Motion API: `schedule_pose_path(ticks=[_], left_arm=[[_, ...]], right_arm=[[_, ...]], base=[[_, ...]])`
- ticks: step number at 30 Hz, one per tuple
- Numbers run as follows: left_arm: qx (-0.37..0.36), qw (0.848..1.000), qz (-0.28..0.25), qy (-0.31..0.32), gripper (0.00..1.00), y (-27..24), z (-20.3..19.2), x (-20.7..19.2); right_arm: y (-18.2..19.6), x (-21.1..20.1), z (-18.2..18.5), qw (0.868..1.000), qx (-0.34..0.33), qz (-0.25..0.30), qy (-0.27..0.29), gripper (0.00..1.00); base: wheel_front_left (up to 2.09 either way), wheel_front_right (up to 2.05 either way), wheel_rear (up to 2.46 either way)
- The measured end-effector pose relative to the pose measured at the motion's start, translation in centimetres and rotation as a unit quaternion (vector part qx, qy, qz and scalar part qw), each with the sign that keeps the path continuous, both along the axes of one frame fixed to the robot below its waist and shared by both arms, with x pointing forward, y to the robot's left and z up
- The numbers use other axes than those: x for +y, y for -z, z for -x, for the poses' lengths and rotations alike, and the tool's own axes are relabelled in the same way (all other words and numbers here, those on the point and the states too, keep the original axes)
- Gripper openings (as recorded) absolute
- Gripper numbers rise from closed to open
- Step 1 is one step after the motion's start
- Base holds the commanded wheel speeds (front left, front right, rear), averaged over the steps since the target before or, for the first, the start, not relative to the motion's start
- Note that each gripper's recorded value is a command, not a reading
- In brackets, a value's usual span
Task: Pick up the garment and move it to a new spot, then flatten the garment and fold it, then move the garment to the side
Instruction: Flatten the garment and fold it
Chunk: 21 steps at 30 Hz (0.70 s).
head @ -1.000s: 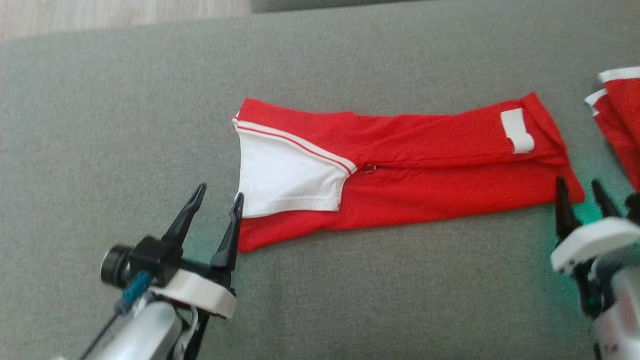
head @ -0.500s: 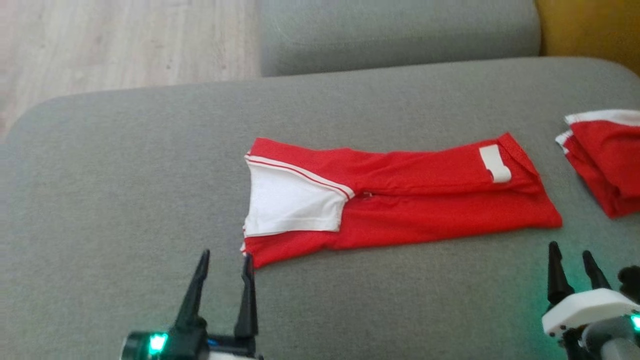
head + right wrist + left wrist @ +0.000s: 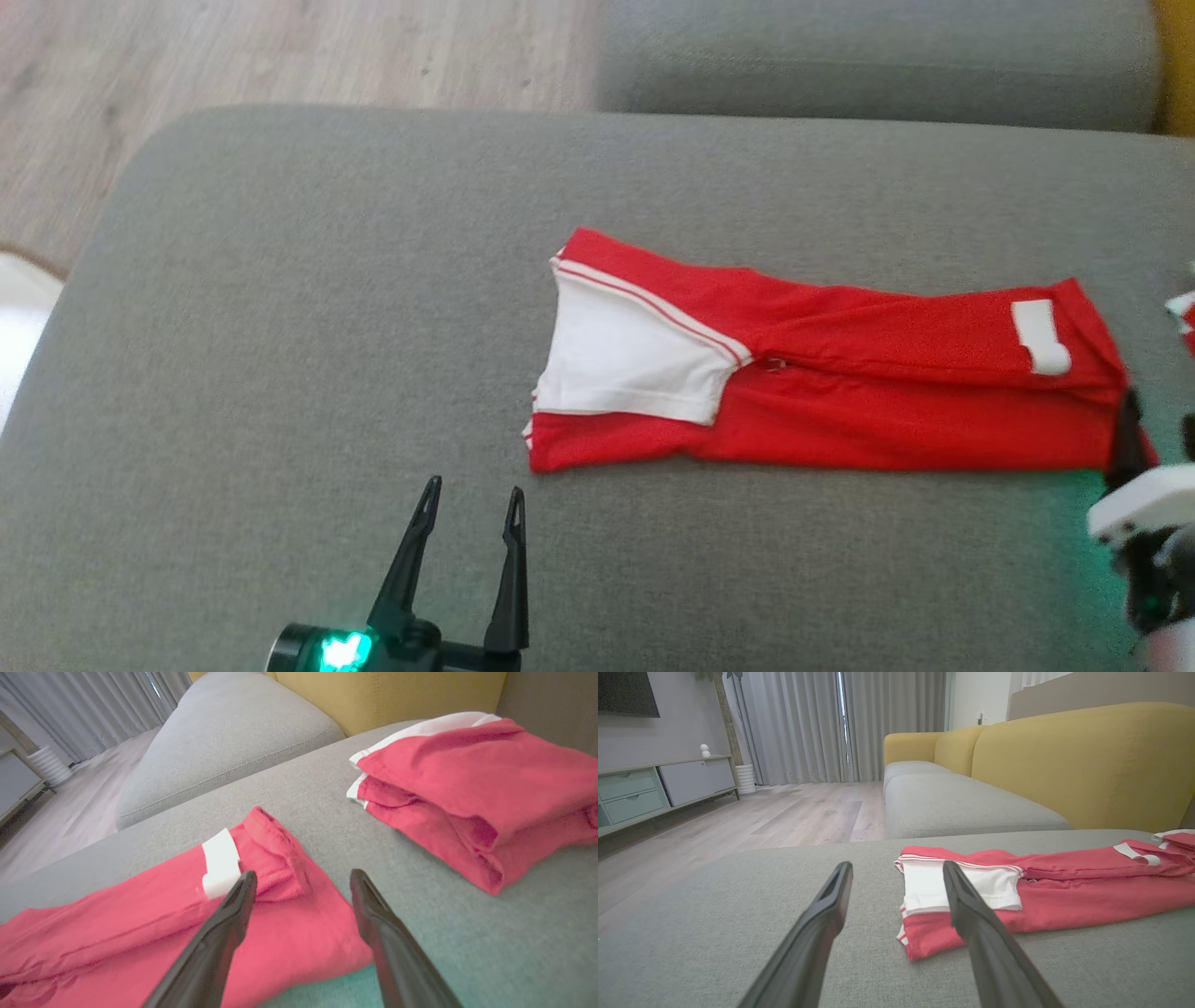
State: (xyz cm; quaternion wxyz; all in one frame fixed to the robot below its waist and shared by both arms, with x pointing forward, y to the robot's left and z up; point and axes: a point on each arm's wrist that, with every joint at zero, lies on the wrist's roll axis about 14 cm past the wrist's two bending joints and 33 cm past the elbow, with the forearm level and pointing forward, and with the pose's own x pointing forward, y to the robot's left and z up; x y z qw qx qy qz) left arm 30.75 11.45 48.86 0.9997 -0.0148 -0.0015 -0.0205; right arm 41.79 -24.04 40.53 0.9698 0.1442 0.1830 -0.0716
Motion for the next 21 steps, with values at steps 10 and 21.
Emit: schedule_pose_path(ticks=[10,21], left_arm=[[0.018,1.000,0.000,-0.005,1.00,1.0,-0.9,0.1],[0.018,1.000,0.002,0.011,1.00,1.1,-2.2,-0.8]], right_arm=[[3.2,-0.9,-2.5,0.997,0.075,0.006,0.016,1.00],[4.9,-0.8,-2.8,0.993,0.116,-0.009,0.024,0.25]], base=[[0.00,0.00,0.00],[0.00,0.00,0.00]])
